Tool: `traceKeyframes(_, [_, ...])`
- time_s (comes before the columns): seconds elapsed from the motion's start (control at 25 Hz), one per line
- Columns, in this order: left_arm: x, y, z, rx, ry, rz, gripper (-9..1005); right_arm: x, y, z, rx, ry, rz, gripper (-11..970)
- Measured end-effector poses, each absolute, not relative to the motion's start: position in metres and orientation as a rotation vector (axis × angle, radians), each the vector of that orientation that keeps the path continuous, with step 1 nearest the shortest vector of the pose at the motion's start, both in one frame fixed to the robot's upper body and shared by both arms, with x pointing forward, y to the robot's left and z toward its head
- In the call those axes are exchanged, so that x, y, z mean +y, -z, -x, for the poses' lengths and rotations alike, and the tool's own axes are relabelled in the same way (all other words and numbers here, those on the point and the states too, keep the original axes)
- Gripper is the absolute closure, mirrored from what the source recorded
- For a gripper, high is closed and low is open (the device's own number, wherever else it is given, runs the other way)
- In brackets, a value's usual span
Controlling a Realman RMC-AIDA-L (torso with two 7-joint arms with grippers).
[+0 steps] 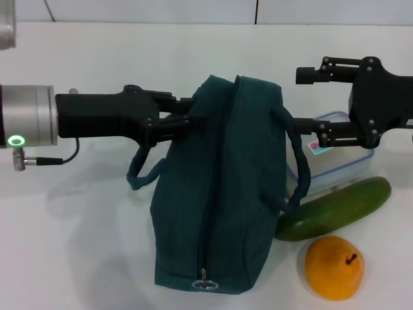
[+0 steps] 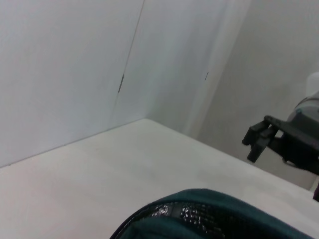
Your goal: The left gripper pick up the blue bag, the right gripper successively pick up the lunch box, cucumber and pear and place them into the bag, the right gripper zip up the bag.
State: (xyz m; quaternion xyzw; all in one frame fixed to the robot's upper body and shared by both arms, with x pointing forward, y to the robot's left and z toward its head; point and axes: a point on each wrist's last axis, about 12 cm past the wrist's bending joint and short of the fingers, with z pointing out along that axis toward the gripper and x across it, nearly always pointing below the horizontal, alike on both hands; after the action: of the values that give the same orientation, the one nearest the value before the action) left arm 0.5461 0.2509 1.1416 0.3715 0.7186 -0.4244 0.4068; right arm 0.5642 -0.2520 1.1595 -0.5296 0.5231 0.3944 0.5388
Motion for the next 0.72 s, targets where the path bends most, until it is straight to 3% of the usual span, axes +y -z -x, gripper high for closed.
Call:
traceKeyframes(0.4, [0.256, -1.140, -0.547, 1.780, 1.004, -0.964, 833, -0.252, -1.158, -0.566, 1.249, -0.921, 1.193, 238])
traceKeyframes(0.72, [0.258, -1.143, -0.549, 1.756, 0.986, -0.960, 940, -0.254, -1.141, -0.565, 1.317, -0.894, 1.039, 239])
